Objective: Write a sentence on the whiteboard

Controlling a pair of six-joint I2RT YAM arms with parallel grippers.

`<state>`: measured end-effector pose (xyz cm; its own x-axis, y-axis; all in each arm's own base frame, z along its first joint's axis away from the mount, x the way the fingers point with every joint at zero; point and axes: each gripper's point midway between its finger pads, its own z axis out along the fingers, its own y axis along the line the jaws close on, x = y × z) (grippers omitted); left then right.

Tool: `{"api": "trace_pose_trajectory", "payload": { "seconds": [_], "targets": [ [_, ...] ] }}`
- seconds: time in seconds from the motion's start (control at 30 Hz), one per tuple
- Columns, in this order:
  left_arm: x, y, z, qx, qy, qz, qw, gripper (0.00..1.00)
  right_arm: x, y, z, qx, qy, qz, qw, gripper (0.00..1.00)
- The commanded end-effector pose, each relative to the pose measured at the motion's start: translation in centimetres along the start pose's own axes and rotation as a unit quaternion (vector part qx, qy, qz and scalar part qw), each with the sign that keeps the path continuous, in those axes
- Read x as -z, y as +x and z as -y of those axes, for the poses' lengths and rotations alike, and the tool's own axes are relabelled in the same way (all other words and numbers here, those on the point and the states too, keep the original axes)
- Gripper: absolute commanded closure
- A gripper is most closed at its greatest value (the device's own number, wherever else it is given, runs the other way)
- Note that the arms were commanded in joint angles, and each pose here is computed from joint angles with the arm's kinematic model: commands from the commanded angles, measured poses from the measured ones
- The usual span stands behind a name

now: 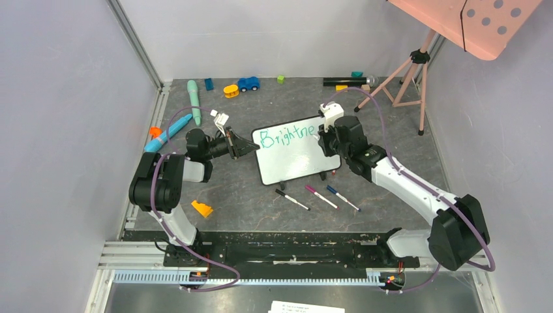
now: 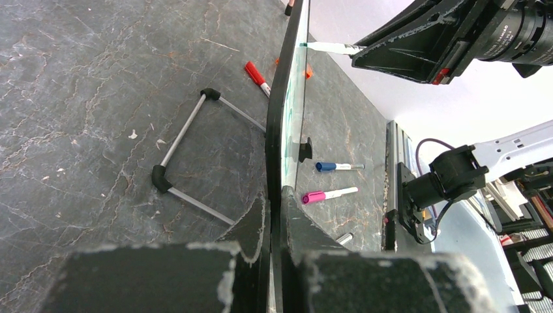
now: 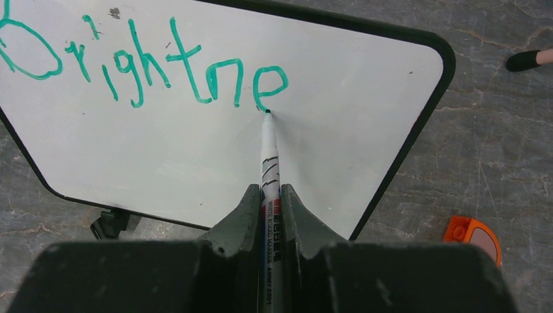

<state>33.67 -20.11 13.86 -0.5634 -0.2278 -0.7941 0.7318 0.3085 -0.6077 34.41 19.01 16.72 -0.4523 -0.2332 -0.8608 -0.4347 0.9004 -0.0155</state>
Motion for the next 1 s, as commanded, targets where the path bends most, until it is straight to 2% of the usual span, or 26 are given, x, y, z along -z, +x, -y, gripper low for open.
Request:
{"api": "trace_pose_trajectory", "payload": {
  "seconds": [0.0,0.37,0.97],
  "targets": [
    [-0.2,-0.6,0.8,-0.062,0.021,-0.003,0.998,0.98,0.8,-0.5,1.6,0.004,0.039,0.01,0.999,1.0],
    [-0.3,-0.5,0.8,-0.063,0.02,-0.003,0.998,0.98,2.1,-4.7,1.0,-0.006,0.021,0.067,0.998,1.0],
    [-0.3,-0.6,0.8,-0.063,0.02,-0.002,0.998,0.98,1.1,-5.4,2.6,-0.025,0.053,0.08,0.995,1.0]
  ]
}}
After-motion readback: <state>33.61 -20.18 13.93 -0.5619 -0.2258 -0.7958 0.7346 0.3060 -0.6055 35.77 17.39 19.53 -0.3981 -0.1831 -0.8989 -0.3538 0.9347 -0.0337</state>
